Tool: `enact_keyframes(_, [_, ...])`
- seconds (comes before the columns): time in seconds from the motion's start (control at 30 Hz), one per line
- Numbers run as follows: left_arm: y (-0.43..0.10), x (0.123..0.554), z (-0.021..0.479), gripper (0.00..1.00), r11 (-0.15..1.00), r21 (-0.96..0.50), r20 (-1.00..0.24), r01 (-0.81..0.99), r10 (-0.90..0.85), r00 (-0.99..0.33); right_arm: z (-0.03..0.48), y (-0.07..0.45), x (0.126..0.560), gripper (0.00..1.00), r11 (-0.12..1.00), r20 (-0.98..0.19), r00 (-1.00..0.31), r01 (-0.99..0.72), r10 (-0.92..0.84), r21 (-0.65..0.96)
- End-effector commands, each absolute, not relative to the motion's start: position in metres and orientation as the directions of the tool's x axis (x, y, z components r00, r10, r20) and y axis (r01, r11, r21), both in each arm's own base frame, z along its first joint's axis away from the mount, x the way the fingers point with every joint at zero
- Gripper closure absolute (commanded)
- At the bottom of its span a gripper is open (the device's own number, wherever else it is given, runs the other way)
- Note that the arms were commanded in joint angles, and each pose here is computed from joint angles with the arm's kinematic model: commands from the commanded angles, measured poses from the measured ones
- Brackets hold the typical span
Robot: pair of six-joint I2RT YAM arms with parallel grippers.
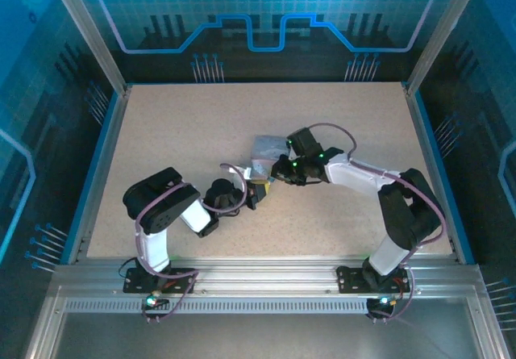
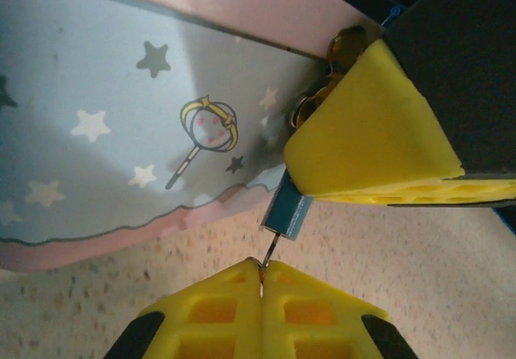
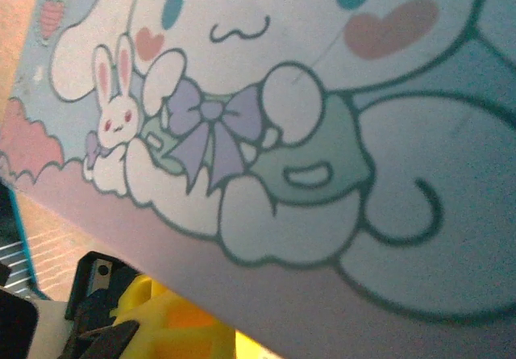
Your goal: Unlock the padlock with the key
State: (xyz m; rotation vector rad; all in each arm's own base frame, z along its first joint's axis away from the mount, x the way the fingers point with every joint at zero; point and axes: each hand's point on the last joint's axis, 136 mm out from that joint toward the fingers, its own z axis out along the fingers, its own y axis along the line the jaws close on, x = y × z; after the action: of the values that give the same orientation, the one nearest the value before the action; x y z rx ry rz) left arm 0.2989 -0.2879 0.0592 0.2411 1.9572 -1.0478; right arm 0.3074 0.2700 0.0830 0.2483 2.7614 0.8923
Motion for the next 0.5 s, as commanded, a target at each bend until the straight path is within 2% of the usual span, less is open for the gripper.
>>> enact_keyframes(0.0, [-0.305, 0.28, 0.062, 1.0, 0.571, -0.597, -0.77, 0.564, -0.211, -0.602, 0.078, 0.294, 0.286, 0.89, 0.782, -0.175, -0.973, 0.009, 0.15, 0.623])
enact_keyframes(0.13, [-0.307, 0.273, 0.055, 1.0, 0.58, -0.599, -0.762, 0.551, -0.202, -0.615, 0.066, 0.299, 0.28, 0.86, 0.794, -0.172, -0.976, -0.001, 0.13, 0.608])
enact_keyframes(0.2, [-0.306, 0.274, 0.054, 1.0, 0.583, -0.608, -0.753, 0.538, -0.212, -0.622, 0.065, 0.3, 0.278, 0.78, 0.807, -0.182, -0.976, -0.012, 0.119, 0.591])
enact_keyframes(0.33, [-0.302, 0.274, 0.048, 1.0, 0.595, -0.625, -0.734, 0.505, -0.227, -0.64, 0.065, 0.295, 0.276, 0.54, 0.828, -0.208, -0.971, -0.019, 0.118, 0.56])
enact_keyframes(0.47, [-0.296, 0.273, 0.041, 1.0, 0.612, -0.632, -0.72, 0.476, -0.235, -0.653, 0.072, 0.289, 0.276, 0.42, 0.828, -0.237, -0.961, -0.019, 0.139, 0.56])
